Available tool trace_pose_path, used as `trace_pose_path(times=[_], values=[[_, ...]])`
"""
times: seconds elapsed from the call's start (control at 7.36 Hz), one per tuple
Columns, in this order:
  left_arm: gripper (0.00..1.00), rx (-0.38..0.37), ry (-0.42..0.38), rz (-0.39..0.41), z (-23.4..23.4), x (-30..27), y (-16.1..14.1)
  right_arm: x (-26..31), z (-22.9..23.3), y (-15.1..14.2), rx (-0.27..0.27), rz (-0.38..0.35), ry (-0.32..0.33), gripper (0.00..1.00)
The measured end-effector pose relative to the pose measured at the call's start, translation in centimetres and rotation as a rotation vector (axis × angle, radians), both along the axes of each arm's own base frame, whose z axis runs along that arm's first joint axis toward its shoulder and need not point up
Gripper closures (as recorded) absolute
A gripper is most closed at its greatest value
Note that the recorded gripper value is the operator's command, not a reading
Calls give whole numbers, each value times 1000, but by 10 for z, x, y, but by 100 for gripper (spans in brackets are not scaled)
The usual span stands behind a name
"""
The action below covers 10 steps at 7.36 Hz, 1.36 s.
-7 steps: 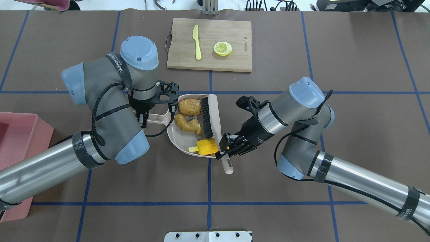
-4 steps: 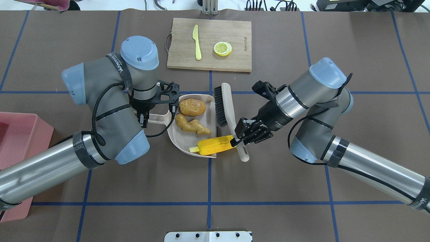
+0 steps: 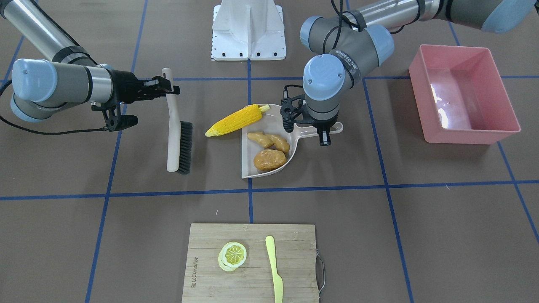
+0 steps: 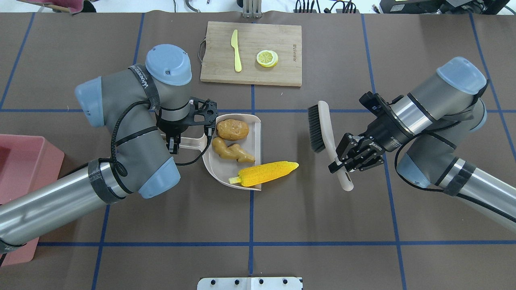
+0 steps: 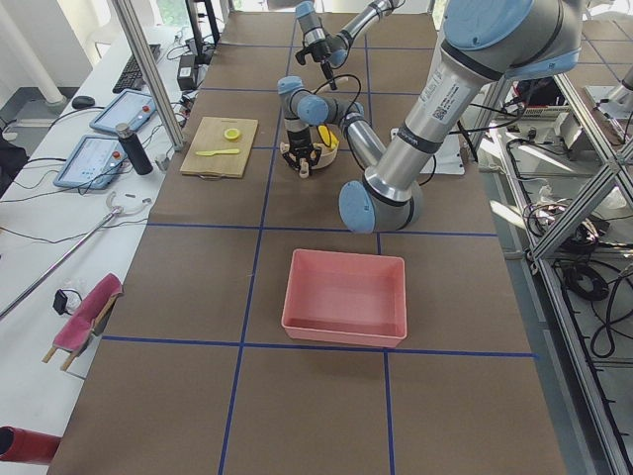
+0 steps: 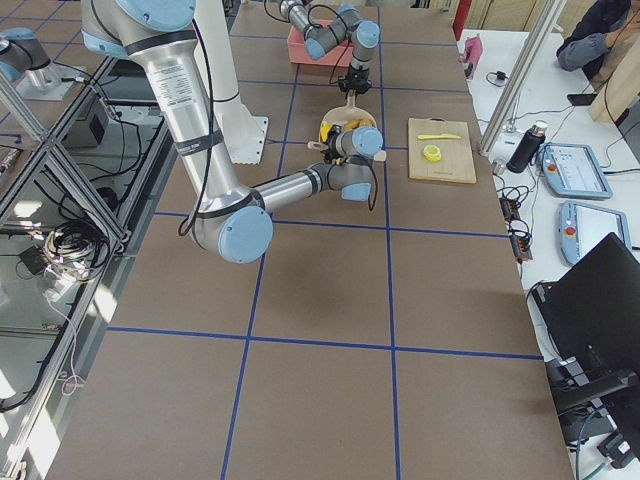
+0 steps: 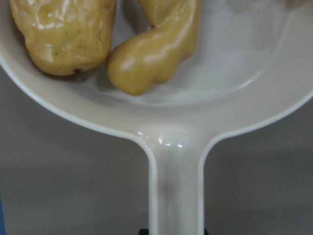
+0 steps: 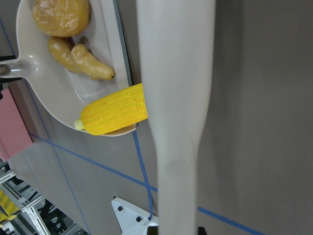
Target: Sweep and dump trash into bin
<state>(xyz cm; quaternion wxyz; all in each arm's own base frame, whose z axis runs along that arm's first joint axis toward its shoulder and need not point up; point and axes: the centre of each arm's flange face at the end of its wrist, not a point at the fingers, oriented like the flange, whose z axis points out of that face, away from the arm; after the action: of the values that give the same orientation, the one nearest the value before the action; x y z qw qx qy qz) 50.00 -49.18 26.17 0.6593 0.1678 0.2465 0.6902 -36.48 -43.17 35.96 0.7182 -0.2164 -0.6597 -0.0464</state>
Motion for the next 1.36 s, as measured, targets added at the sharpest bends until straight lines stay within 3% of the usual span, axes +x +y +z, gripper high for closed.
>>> trace_pose_path(times=[0.27, 0.54, 0.82, 1.09, 1.36], values=[[100, 4, 5, 3, -1, 2, 1, -11, -22, 24, -184, 54, 47, 100], [100, 5, 7, 5, -1, 3, 2, -50, -45, 62, -294, 105, 53, 100], [100, 9, 12, 7, -2, 4, 3, -70, -54, 92, -367, 134, 56, 100], [100, 3, 18, -6, -3, 6, 5, -65, -48, 125, -397, 135, 71, 100], [100, -6, 28, -27, -4, 10, 8, -65, -67, 163, -418, 106, 126, 100]])
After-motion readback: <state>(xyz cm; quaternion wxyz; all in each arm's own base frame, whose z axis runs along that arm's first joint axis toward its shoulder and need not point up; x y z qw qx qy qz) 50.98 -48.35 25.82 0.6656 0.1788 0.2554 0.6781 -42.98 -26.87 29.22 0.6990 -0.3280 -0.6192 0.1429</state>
